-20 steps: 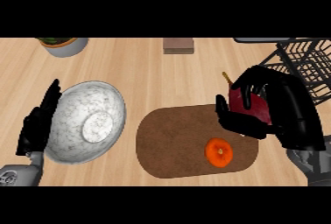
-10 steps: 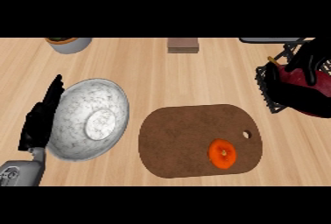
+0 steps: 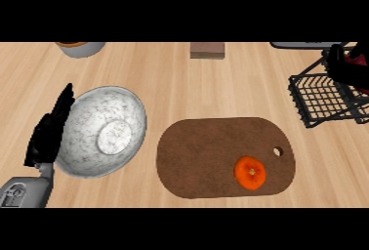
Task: Pick the pear from the cutting board and place it in the tiered basket
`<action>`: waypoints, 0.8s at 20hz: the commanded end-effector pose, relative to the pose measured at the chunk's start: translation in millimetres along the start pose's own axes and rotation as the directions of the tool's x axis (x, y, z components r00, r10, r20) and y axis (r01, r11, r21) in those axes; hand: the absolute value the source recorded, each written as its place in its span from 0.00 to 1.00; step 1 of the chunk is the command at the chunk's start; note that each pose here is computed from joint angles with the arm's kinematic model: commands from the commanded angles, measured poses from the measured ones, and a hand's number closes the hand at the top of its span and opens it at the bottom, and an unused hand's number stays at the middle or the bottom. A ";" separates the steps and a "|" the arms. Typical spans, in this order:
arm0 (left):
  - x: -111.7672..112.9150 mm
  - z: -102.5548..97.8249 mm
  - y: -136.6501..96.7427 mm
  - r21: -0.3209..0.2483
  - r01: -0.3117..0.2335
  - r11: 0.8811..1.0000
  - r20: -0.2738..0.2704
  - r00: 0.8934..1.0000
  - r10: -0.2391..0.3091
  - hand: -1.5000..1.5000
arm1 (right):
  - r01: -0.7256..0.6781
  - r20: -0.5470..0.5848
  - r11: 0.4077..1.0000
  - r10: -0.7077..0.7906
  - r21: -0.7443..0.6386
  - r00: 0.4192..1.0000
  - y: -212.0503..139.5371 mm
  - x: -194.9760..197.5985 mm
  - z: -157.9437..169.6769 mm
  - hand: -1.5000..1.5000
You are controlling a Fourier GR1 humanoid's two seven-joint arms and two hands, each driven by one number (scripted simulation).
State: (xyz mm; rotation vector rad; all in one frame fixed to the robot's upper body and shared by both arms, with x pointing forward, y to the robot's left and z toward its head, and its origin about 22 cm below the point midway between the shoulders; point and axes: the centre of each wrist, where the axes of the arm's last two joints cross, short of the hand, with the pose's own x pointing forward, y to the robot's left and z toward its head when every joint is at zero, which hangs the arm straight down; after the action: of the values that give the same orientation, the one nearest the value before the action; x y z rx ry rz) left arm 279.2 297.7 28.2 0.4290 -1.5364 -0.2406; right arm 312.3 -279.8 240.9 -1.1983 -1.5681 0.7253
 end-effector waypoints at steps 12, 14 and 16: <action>3.9 7.3 -11.3 -0.009 -0.012 1.000 0.003 1.000 0.012 0.50 | -0.241 -0.021 0.970 0.241 0.016 0.970 -5.6 -100.7 -60.8 1.00; 13.8 -11.9 -3.3 -0.008 -0.001 1.000 0.018 1.000 0.001 0.50 | -0.236 0.007 0.970 0.236 0.051 0.972 5.2 -93.6 -66.5 1.00; -3.7 -0.9 0.5 -0.002 -0.007 1.000 0.001 1.000 0.007 0.50 | -0.176 0.010 0.981 0.176 0.078 0.984 0.0 -111.9 -64.3 1.00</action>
State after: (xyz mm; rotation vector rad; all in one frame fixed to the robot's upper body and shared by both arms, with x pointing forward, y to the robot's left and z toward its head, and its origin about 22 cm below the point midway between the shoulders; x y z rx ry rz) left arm 284.9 294.5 33.9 0.4219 -1.5417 -0.2392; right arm 369.3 -375.6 228.6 -1.3774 -1.4190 0.8779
